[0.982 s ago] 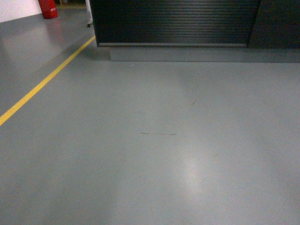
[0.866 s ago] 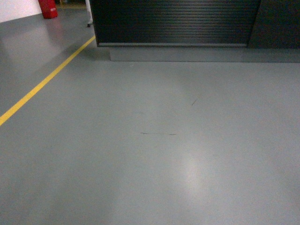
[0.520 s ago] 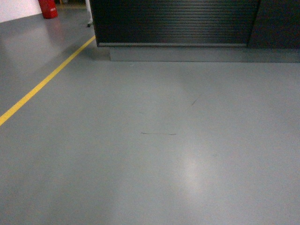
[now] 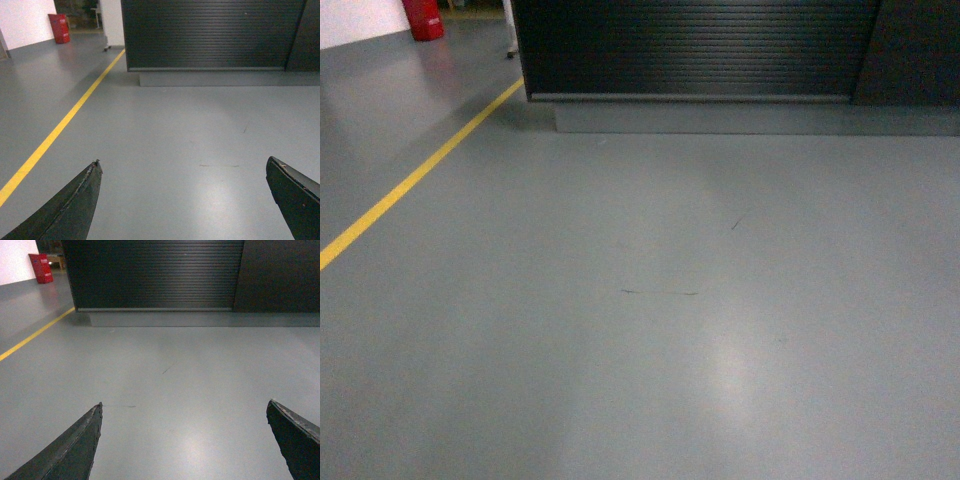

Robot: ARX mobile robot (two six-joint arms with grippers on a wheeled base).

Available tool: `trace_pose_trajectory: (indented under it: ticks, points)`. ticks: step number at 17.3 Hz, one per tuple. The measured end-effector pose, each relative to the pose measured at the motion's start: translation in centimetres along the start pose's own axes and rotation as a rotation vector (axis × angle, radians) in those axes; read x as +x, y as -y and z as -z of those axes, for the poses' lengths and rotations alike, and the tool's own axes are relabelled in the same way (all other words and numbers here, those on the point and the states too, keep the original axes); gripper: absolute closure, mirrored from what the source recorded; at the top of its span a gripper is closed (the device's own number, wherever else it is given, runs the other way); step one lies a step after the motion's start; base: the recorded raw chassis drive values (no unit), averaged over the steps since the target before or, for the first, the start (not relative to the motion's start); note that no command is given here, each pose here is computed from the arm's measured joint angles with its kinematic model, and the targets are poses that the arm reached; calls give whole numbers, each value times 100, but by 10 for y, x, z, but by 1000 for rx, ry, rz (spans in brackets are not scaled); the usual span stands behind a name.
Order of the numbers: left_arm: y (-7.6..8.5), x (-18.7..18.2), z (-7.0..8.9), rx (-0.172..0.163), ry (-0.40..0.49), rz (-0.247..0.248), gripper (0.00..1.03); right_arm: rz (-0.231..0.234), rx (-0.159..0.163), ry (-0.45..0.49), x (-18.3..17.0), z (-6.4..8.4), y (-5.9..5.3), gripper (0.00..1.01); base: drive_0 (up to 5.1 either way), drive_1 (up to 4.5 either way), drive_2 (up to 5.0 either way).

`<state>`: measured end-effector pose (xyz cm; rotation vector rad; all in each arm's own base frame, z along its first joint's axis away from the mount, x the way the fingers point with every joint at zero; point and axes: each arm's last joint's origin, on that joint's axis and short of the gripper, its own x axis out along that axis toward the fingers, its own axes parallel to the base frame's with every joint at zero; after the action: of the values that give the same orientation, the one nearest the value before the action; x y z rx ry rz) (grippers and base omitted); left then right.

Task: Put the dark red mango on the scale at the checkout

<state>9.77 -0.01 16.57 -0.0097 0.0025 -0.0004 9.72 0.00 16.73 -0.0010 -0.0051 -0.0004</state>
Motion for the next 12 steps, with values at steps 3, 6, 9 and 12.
trace_pose_trajectory:
  ticks: [3, 6, 9, 12]
  points:
    - [0, 0, 0, 0, -2, 0, 5, 0, 0, -3, 0, 0, 0, 3, -7, 421, -435]
    - [0, 0, 0, 0, 2, 0, 5, 1, 0, -1, 0, 0, 0, 3, 9, 438, -420]
    - [0, 0, 0, 0, -2, 1, 5, 0, 0, -5, 0, 1, 0, 3, 9, 438, -419]
    - [0, 0, 0, 0, -2, 0, 5, 0, 0, -4, 0, 0, 0, 3, -2, 427, -431]
